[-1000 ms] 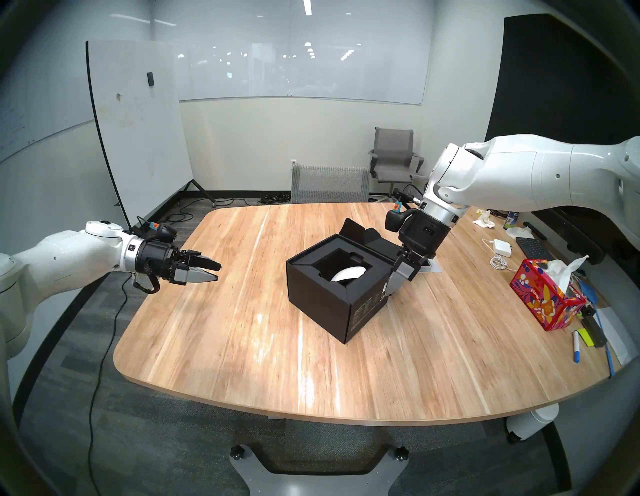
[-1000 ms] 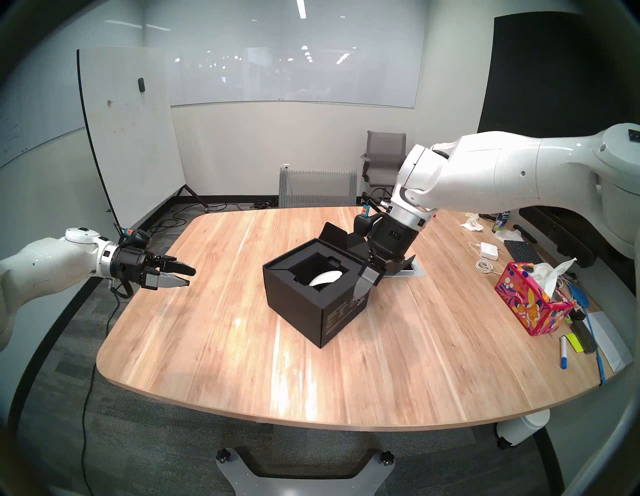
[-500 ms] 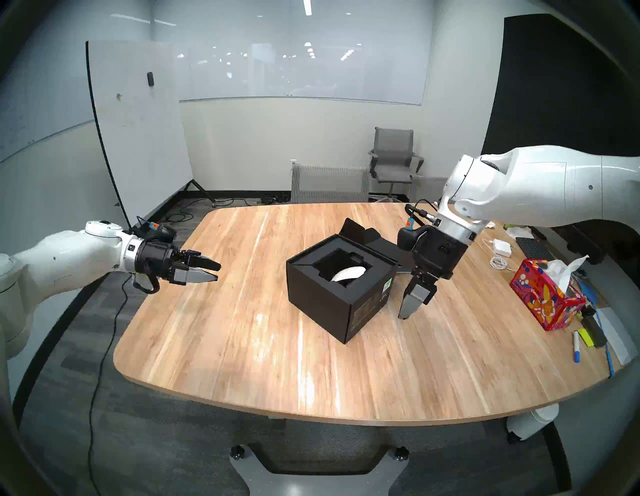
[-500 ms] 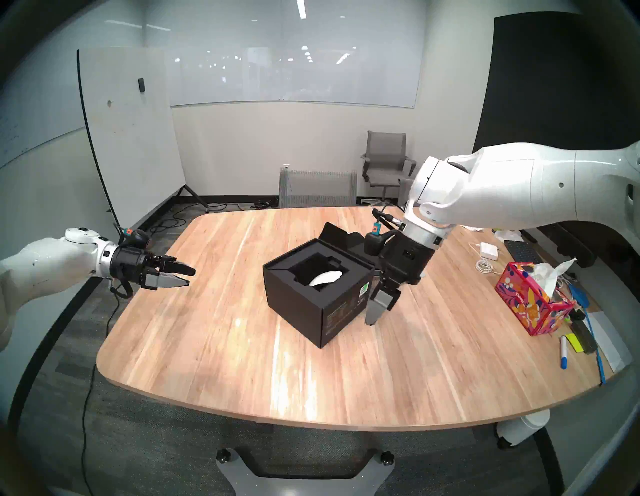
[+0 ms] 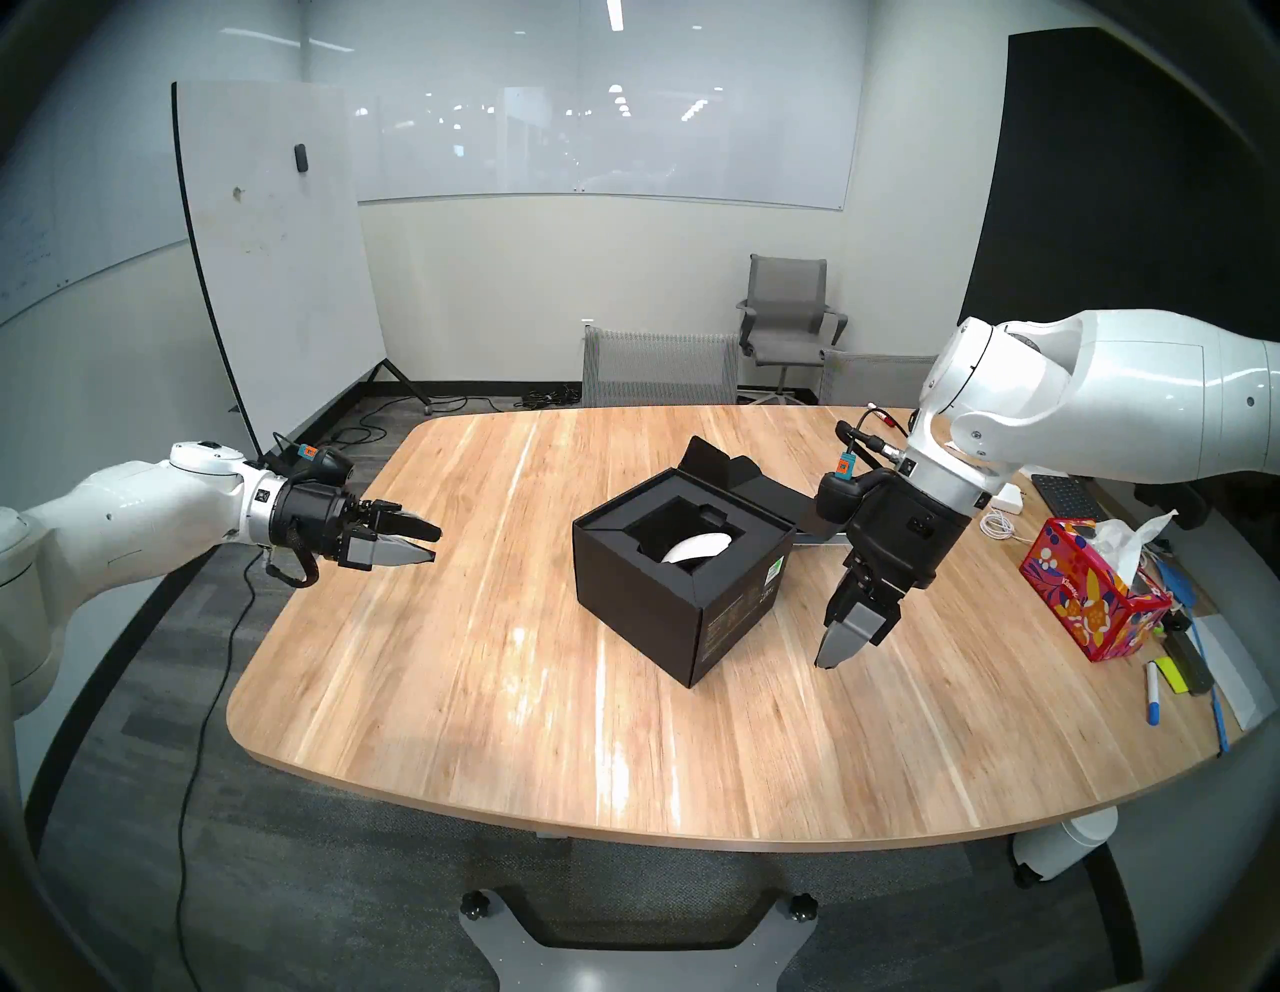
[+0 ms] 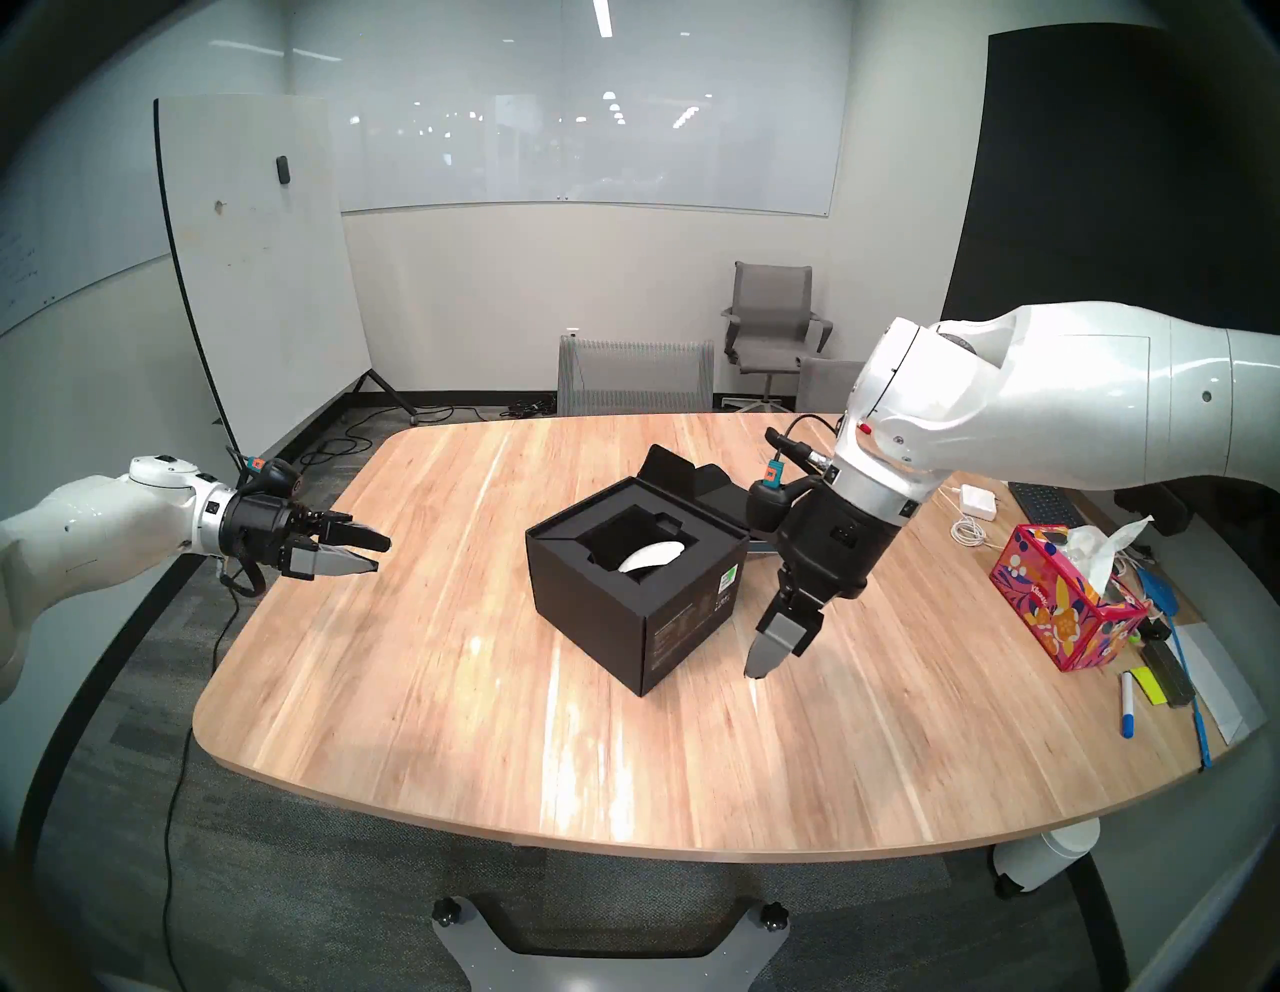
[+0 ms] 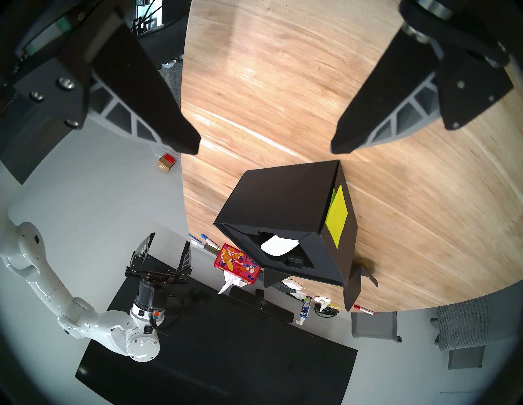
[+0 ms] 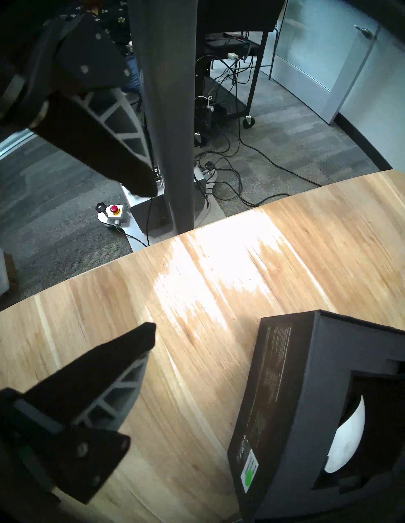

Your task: Open the box and place the mouse inside

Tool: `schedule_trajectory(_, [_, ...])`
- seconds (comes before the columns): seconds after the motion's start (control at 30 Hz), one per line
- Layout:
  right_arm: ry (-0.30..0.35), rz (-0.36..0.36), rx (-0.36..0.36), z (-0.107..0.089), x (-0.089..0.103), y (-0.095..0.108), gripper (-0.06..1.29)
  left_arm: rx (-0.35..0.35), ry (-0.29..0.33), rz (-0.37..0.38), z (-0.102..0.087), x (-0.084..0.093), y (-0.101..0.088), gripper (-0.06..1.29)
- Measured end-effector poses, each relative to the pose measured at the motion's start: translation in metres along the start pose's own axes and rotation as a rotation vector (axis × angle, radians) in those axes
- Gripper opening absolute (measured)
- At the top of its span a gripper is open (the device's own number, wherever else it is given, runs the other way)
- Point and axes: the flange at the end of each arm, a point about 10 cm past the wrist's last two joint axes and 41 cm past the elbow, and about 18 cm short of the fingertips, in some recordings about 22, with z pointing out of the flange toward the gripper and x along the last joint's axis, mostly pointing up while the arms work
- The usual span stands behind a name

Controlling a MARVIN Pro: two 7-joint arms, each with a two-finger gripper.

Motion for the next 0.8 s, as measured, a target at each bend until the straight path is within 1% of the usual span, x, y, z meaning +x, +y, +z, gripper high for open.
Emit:
schedule_trajectory(0.4, [0.055, -0.004, -0.121, -0.006, -0.016, -0.022, 1.19, 0.002, 0.001, 0.0, -0.001, 0.0, 0.0, 1.27])
schedule_trajectory(0.6, [0.085, 0.01, -0.191, -0.006, -0.025, -0.026, 1.19, 0.005, 0.001, 0.0, -0.001, 0.0, -0.001, 1.27])
schedule_trajectory(0.8, [0.127, 0.035, -0.276, -0.008, -0.035, -0.022, 1.19, 0.007, 0.001, -0.001, -0.002, 0.001, -0.001, 1.27])
